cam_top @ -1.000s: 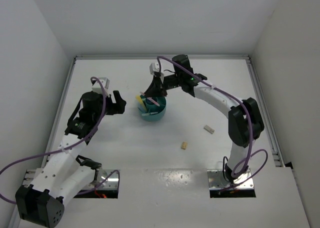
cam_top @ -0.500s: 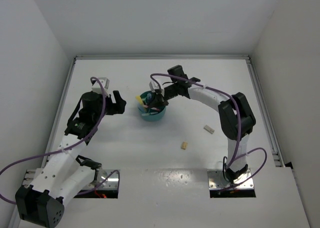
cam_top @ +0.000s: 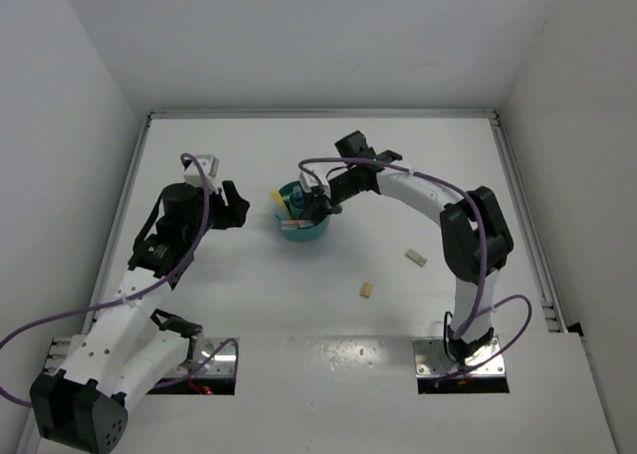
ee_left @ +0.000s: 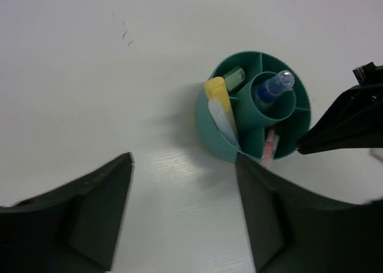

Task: Sort the stationery into containers
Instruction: Place the pen in the storage box, then pick up the stationery from the center of the board.

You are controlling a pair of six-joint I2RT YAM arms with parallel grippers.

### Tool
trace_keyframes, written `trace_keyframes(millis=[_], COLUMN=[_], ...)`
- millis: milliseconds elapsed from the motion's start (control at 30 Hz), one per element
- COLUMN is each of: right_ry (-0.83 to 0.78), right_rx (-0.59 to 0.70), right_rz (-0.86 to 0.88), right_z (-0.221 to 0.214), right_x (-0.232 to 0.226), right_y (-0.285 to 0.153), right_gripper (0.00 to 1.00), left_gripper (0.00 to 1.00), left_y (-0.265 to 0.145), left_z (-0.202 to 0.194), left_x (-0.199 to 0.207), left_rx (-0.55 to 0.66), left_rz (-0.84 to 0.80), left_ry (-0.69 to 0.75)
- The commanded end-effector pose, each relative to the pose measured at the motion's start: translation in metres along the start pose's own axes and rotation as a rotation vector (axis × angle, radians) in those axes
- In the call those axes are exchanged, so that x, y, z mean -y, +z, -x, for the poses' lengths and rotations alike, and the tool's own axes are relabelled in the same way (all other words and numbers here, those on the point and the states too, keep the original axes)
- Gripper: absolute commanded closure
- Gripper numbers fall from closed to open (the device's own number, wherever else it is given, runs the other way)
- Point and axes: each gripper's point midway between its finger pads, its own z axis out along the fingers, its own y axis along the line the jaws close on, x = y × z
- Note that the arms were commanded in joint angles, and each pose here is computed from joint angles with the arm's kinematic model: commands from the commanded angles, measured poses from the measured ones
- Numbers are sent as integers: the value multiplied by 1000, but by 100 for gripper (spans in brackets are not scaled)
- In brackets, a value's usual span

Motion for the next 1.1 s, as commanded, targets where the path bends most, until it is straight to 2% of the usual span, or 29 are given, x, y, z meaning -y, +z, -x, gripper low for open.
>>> trace_keyframes(millis=[0,33,67,100,133,167,200,233,267,300,333,367,433,533,867,1067], right_ry=[-60,112,177,257,309,406,465,530,616,662,694,742,784,824,852,957], right_rx=[36,-26,-59,-143,-200,-292,-410,-523,-723,-808,-870,-922,-954,-1021,-1144,-1092], right_rz=[-151,-287,-392,-597,-678,-725,-843,-857,-878,-875,-907,-877,-853,-824,-827,-691], right_z=[80,84,86,85,77,56,38,14,-20,-40,-49,-72,-87,-103,-152,-177], right_x=[32,38,47,63,64,56,56,43,10,-8,-26,-58,-93,-122,-143,-153], right_y=[-35,-52,-64,-95,-108,-120,-147,-154,-172,-181,-194,-190,-190,-194,-214,-197], right_gripper=[100,100,100,100,100,90,71,62,53,48,46,41,32,31,30,31], left_gripper=[36,57,97,100,100,100,100,95,84,69,45,39,30,29,29,29], left_y=[-7,-8,-8,-9,-10,-12,-13,-17,-19,-19,-24,-24,-26,-28,-32,-32], left_z=[22,25,24,24,23,21,23,19,20,19,16,13,13,15,19,19], left_x=[12,17,20,27,32,37,42,54,61,66,75,78,84,85,84,84], left_rx=[79,86,82,80,73,75,81,63,67,62,48,33,34,42,64,64], left_rz=[-60,-92,-107,-149,-176,-208,-239,-312,-354,-387,-446,-470,-498,-500,-496,-496], left_ry=[4,7,8,11,13,16,29,46,61,65,78,78,84,87,92,92])
